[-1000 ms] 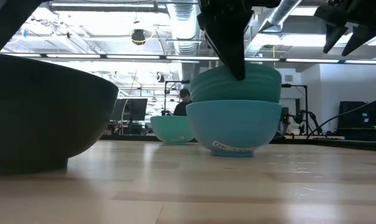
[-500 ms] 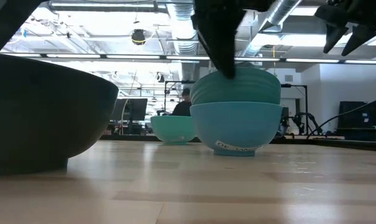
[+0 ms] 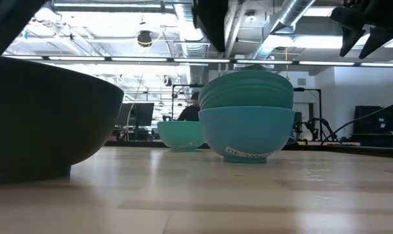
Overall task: Nest bowls inside each other
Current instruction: Stack the light blue bowl on the green bowl
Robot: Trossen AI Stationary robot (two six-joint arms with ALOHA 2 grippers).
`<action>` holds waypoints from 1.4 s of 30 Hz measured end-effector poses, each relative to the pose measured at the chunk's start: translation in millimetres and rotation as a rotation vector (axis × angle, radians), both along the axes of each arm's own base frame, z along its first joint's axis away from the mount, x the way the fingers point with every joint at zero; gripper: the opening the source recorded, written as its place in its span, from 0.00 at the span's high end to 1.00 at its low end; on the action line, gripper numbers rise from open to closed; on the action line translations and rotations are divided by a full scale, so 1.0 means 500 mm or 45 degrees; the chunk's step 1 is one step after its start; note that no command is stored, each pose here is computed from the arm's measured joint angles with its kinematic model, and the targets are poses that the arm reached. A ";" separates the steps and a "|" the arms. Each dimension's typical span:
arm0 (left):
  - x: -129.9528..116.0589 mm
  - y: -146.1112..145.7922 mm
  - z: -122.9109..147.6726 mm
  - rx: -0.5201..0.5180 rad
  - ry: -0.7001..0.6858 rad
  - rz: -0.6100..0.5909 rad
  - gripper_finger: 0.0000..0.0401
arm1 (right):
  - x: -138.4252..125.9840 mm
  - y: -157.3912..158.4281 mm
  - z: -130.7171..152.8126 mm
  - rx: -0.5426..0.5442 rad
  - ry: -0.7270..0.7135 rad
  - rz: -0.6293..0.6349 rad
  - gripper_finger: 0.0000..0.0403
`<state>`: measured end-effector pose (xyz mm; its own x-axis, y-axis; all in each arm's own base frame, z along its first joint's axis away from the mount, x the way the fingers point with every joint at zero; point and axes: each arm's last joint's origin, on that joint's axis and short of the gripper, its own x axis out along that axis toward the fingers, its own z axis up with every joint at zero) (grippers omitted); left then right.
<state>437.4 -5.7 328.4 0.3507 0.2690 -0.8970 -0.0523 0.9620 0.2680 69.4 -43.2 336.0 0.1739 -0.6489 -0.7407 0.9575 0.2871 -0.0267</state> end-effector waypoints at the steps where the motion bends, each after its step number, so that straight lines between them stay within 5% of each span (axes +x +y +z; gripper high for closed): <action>1: 0.002 0.016 -0.008 0.041 0.032 0.009 0.94 | 0.000 0.000 0.000 0.002 -0.001 0.001 0.24; 4: -0.003 0.071 -0.031 0.111 0.173 0.049 0.94 | 0.000 0.000 0.000 0.009 -0.012 -0.006 0.24; 11: -0.004 0.178 -0.031 0.062 0.125 0.115 0.79 | 0.001 0.001 -0.001 0.049 -0.072 -0.049 0.24; 16: -0.008 0.227 -0.084 -0.092 0.168 0.147 0.72 | 0.005 0.000 -0.008 0.054 -0.077 -0.064 0.24; 23: -0.007 0.222 -0.174 -0.125 0.250 0.150 0.66 | 0.002 0.000 -0.008 0.045 -0.065 -0.070 0.24; 29: -0.006 0.227 -0.199 -0.085 0.219 0.169 0.62 | -0.003 0.002 -0.011 0.051 -0.019 -0.066 0.24; 42: -0.095 0.249 -0.123 -0.133 -0.121 0.203 0.60 | -0.008 0.003 -0.012 0.039 0.022 -0.077 0.24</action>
